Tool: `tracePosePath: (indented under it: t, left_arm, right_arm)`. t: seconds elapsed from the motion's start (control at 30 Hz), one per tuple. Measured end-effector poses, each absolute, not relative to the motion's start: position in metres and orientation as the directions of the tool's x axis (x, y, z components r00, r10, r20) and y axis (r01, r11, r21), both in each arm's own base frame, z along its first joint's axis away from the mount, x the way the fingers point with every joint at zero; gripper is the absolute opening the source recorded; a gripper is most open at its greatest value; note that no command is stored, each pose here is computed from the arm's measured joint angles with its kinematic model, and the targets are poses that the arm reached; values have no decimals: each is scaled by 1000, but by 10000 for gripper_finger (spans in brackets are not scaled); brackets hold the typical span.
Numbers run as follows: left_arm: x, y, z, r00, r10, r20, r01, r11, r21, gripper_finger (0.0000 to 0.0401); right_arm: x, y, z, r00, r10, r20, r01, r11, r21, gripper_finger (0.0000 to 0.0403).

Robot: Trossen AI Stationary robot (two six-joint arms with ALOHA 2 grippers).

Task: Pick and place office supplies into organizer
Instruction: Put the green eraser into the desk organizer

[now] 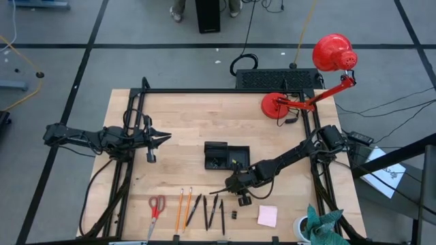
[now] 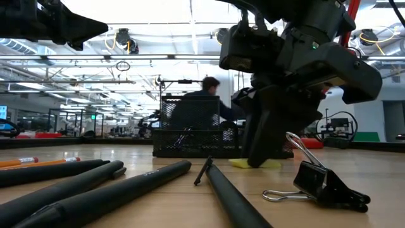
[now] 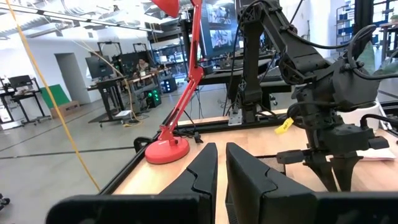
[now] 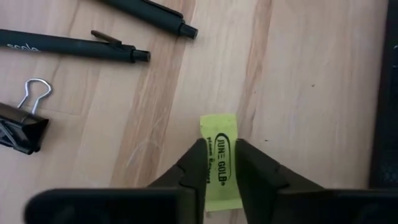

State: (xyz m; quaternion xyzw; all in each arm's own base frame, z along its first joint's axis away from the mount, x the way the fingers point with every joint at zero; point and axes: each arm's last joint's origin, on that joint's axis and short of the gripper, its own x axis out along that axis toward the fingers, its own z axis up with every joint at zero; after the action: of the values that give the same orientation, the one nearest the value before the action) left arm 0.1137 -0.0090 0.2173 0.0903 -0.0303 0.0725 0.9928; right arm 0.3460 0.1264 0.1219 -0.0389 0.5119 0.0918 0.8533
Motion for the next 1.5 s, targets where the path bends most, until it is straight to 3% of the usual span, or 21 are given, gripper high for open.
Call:
tracePosePath:
  t: [0.13, 0.7, 1.13, 1.5]
  left_arm:
    - [114, -9, 217, 988, 138, 74, -149, 973, 175, 42]
    - [114, -9, 217, 988, 138, 74, -150, 973, 175, 42]
    - [114, -9, 217, 988, 138, 74, -150, 973, 175, 42]
    - [114, -9, 217, 988, 139, 74, -150, 972, 181, 42]
  right_arm:
    - [347, 127, 125, 479, 124, -869, -200, 979, 29, 38]
    - [346, 124, 156, 579, 120, -807, -201, 980, 1, 51]
    - [361, 95, 184, 738, 10, -675, -114, 987, -111, 51]
    - [369, 74, 184, 755, -77, -651, -57, 982, -181, 52]
